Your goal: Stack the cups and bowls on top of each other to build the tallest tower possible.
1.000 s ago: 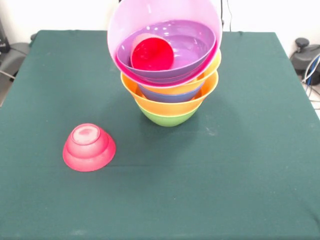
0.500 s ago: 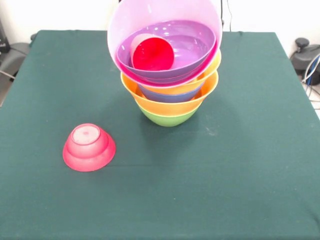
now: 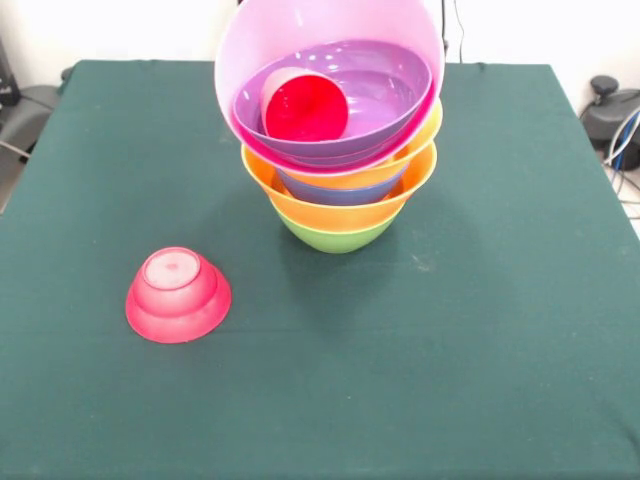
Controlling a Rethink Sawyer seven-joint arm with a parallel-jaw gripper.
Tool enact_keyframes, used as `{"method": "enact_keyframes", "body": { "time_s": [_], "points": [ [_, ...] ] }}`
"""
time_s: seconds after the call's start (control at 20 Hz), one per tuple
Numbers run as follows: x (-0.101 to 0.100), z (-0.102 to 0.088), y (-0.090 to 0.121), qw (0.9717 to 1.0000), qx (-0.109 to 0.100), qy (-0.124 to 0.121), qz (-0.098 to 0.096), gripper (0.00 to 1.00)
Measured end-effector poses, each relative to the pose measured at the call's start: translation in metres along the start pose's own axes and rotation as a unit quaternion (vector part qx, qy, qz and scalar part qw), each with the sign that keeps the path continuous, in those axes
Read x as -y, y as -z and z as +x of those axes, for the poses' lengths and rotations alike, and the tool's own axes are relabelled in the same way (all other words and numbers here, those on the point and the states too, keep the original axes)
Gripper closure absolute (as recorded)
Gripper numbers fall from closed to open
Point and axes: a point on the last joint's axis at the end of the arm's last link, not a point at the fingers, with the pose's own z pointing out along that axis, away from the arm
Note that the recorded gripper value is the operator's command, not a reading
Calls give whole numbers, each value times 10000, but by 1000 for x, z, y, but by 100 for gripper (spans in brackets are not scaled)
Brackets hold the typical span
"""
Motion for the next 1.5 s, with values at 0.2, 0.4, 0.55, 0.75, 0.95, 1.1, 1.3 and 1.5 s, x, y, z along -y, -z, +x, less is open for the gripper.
{"method": "enact_keyframes", "body": {
  "time_s": [0.2,0.4,0.55,0.75,0.95,1.1,1.3,1.5],
  "points": [
    [14,-16,-2,9997,1,238,8,0],
    [32,-32,-4,9986,143,502,49,0],
    [50,-44,-7,9969,363,691,77,0],
    [68,-52,-12,9953,518,815,104,0],
    [89,-58,-22,9940,589,916,57,0],
    [101,-59,-31,9940,559,939,28,0],
    [112,-59,-38,9947,515,890,24,0],
    [127,-59,-44,9956,488,800,11,0]
  ]
}}
